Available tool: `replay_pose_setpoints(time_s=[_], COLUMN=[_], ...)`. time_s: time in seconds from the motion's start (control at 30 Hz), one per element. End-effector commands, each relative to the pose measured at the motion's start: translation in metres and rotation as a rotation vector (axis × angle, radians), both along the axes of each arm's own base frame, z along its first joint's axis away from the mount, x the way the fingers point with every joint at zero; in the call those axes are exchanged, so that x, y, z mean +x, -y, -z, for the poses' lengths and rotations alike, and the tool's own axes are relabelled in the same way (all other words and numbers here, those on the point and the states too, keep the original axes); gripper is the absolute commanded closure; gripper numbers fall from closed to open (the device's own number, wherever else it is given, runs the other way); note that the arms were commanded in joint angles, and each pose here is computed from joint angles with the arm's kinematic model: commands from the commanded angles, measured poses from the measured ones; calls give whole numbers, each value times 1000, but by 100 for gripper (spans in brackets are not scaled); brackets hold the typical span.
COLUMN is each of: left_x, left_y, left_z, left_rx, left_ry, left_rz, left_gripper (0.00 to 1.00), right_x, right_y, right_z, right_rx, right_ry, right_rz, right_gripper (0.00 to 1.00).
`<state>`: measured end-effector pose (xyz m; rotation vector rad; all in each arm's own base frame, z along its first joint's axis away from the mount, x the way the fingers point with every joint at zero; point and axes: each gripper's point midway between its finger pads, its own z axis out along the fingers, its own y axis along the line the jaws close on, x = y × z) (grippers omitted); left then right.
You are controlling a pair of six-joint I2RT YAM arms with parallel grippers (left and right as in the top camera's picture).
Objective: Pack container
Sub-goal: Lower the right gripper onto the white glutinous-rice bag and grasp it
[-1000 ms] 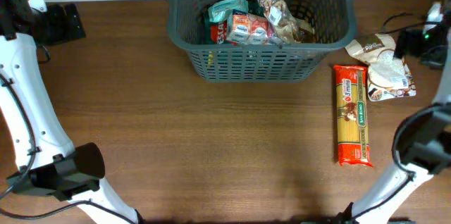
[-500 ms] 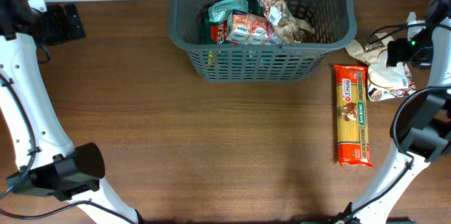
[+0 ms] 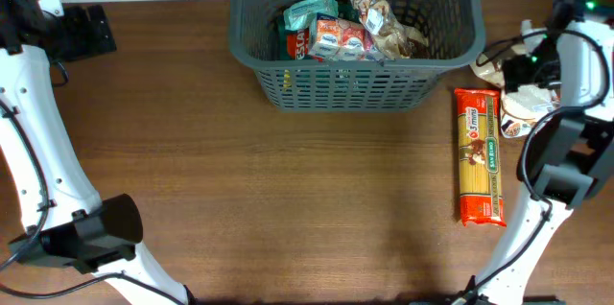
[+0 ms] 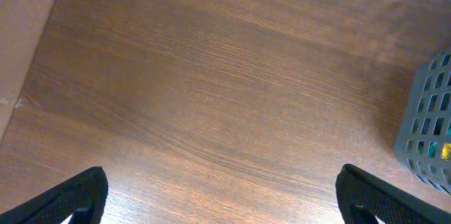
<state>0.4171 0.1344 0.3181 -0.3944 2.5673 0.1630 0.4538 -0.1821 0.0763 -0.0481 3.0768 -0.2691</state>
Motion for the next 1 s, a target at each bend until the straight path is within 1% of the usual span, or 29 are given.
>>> replay_pose_setpoints(time_s=[0.0, 0.17, 0.43, 0.8, 0.87, 0.9, 0.93, 0.97], left_x=[0, 0, 0, 0, 0, 0, 0, 0], left_y=[-3, -3, -3, -3, -3, -3, -3, -3], left_z=[2, 2, 2, 2, 2, 2, 2, 2], left_rx=[-2, -2, -2, -2, -2, -2, -2, -3], left_ry=[-5, -5, -5, -5, -5, -5, -5, -5], left_rz=[-19, -19, -19, -19, -19, -19, -19, -18], left_gripper=[1, 1, 1, 1, 1, 1, 1, 1], right_x=[-4, -8, 2, -9, -10, -10, -11, -11], right_y=[7, 9, 13, 9, 8, 9, 9, 10], right_z=[13, 27, 38, 84, 89, 90, 91, 92], right_rx=[-62, -65, -77, -43, -41, -41, -39, -39], right_ry=[-54, -91, -65, -165, -173, -173, -174, -175], right_rz=[9, 9, 10, 10, 15, 26, 34, 44], right_gripper=[12, 12, 11, 11, 19, 28, 33, 42])
